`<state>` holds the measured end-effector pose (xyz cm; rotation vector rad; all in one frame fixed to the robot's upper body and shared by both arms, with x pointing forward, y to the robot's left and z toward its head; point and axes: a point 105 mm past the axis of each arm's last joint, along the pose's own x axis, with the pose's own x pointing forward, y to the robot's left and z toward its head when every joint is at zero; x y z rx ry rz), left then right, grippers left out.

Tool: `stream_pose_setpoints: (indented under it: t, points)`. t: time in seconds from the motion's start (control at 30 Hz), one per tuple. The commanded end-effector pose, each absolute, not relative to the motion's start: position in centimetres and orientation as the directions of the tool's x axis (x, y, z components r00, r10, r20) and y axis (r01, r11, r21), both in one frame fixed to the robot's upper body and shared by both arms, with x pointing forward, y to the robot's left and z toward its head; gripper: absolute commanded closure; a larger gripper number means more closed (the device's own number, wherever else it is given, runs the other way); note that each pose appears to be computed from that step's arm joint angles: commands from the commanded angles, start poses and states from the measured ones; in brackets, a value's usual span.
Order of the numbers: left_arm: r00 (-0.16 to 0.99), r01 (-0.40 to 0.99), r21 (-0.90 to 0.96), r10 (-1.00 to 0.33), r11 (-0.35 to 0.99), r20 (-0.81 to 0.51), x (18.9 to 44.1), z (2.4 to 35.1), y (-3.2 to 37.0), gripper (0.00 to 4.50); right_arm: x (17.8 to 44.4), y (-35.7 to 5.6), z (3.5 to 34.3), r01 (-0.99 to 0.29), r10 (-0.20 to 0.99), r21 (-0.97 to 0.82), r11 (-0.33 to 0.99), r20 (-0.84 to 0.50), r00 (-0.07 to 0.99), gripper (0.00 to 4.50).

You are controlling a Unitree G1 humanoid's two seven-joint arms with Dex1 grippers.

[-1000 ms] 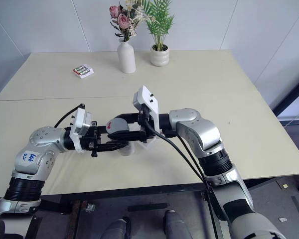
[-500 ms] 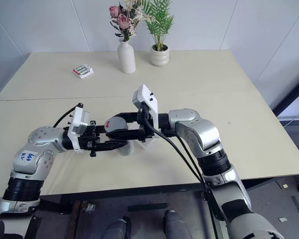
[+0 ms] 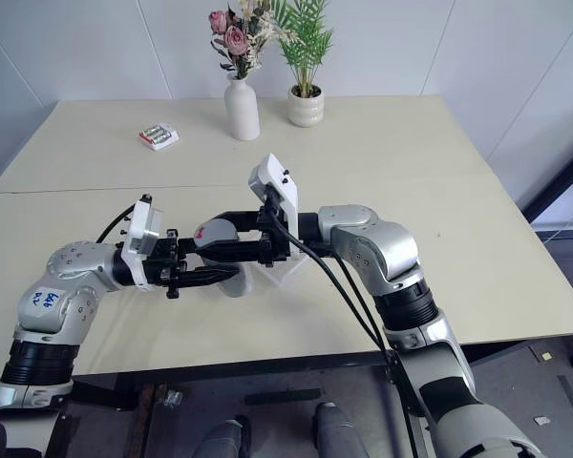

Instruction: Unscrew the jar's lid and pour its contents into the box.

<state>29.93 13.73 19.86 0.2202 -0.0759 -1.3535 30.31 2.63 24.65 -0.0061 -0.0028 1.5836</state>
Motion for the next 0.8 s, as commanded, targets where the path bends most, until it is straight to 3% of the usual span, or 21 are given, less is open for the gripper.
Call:
stream_pose_setpoints:
  t: [0.03,0.23,0.8]
  points:
    - [0.163,0.963,0.238,-0.978,0.13,-0.127,28.8,19.5,13.0,2.45,30.9,0.7,29.9,-0.991,0.977,-0.121,0.049,0.211,0.023,1.91]
    - [0.16,0.963,0.238,-0.979,0.127,-0.128,28.8,19.5,13.0,2.45,30.9,0.7,28.9,-0.977,0.987,-0.207,0.05,0.16,0.016,1.91]
    - [0.156,0.963,0.239,-0.98,0.123,-0.125,28.6,19.5,12.9,2.45,30.1,1.2,26.8,-0.982,0.995,-0.19,0.003,0.094,-0.016,1.91]
